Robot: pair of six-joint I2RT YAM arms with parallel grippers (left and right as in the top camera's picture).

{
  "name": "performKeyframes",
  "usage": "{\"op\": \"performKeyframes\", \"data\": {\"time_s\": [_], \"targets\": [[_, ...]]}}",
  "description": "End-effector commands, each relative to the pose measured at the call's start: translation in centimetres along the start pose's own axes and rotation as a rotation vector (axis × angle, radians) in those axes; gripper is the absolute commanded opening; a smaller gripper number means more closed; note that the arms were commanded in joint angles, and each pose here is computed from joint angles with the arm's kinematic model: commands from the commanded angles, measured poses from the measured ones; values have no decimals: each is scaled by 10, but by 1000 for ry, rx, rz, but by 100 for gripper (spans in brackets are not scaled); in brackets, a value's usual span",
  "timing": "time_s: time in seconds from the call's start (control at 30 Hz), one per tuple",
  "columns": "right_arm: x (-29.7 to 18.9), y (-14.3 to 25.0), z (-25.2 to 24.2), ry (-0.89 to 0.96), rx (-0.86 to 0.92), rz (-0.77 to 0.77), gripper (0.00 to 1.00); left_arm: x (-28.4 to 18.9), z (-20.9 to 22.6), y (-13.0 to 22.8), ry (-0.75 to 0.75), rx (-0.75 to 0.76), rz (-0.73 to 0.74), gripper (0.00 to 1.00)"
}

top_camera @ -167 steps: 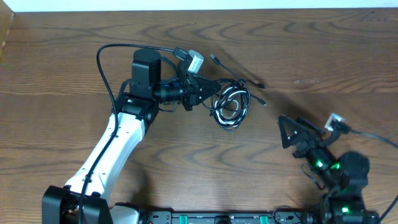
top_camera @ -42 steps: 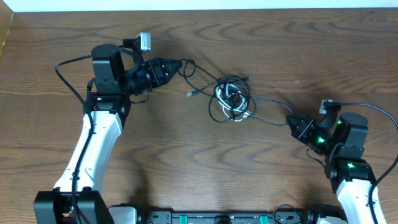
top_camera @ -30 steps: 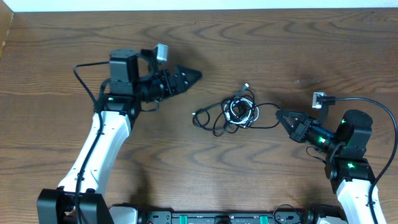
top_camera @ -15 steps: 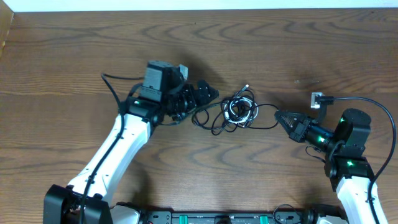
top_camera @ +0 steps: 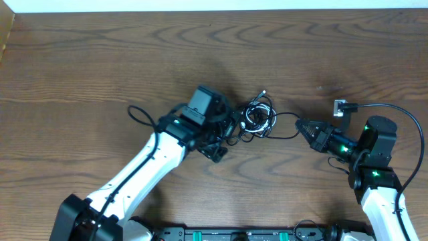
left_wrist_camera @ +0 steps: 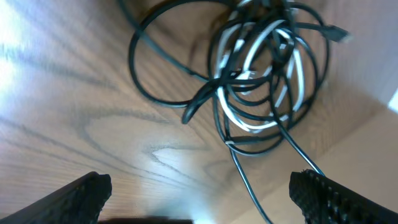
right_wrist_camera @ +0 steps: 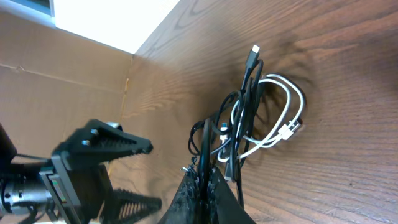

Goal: Untangle cables
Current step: 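Grasp the bundle with the left gripper and drag it toward the back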

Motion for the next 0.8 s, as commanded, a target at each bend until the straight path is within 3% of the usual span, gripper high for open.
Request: {"op": "performKeyframes", "data": {"time_s": [0.0,0.27,0.5,0.53,0.67,0.77], "targets": [[-1,-2,-2,20,-15,-20,1,15,7,3,-49,-191,-71,98],[-1,-2,-2,20,-15,-20,1,57,-1,7,-26,-173,-166,98],[-1,-2,-2,19,1,-20,1,100,-3,-1,-1,-154,-158,94],[-1,-2,-2,19,1,-19,1,105,-2,-3,-6,-155,-158,89],[-1,-2,-2,20,3,-18,1,113,0,-6,-9,-143,-171,52],[-1,-2,-2,20,3,-18,1,110,-4,-9,7,-22,-208,20]]}}
Point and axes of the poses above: each gripper's point midway between its finger pads, its own x axis out along the fingers, its own z axis along the line the jaws close on, y = z × x, the point moved 10 cm from there along -x, back along the fingers, and after that the axes turned 9 degrees about x, right-handed, at the moved point
